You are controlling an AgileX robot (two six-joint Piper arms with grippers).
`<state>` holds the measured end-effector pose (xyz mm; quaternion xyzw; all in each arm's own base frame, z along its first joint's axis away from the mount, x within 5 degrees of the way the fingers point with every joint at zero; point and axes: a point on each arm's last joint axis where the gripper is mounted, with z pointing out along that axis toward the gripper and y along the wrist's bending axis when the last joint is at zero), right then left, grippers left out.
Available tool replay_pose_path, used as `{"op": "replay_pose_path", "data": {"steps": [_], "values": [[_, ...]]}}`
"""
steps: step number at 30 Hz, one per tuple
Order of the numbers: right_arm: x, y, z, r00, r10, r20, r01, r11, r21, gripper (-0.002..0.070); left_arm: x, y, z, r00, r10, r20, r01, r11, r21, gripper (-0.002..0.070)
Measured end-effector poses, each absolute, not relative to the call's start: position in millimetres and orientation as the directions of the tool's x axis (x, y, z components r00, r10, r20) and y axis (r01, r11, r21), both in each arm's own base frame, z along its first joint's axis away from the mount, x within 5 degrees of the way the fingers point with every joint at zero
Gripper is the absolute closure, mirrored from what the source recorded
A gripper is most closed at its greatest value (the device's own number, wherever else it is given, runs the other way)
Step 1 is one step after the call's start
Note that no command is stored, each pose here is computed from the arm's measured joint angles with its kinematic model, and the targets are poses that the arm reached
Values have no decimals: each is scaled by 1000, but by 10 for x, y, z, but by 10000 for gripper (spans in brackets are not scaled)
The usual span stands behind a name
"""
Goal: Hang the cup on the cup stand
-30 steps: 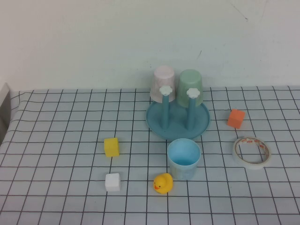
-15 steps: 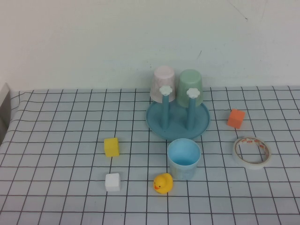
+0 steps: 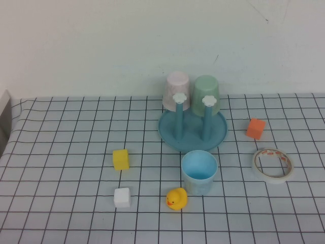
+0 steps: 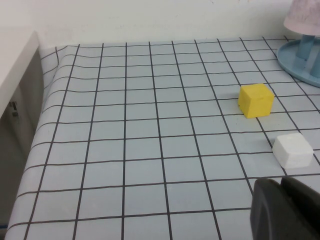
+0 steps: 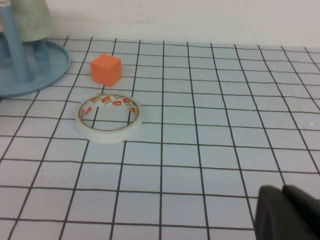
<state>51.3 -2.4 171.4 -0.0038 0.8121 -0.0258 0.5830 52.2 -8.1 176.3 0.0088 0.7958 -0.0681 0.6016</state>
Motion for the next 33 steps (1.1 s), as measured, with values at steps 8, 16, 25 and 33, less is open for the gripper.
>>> {"op": "replay_pose_path", "data": {"steps": [8, 16, 25, 33], "values": [[513, -24, 1714, -320, -36, -947, 24, 999, -46, 678, 522, -81, 1763, -276, -67, -959, 96, 991, -97, 677], [513, -24, 1714, -321, -50, -946, 19, 998, -60, 678, 522, -81, 1763, -276, -67, -959, 96, 991, -97, 677], [513, -24, 1714, -321, -51, -946, 19, 998, -60, 678, 522, -81, 1763, -276, -67, -959, 96, 991, -97, 677], [513, -24, 1714, -321, -53, -946, 19, 998, -62, 678, 522, -81, 1763, -276, -67, -959, 96, 991, -97, 677]]}}
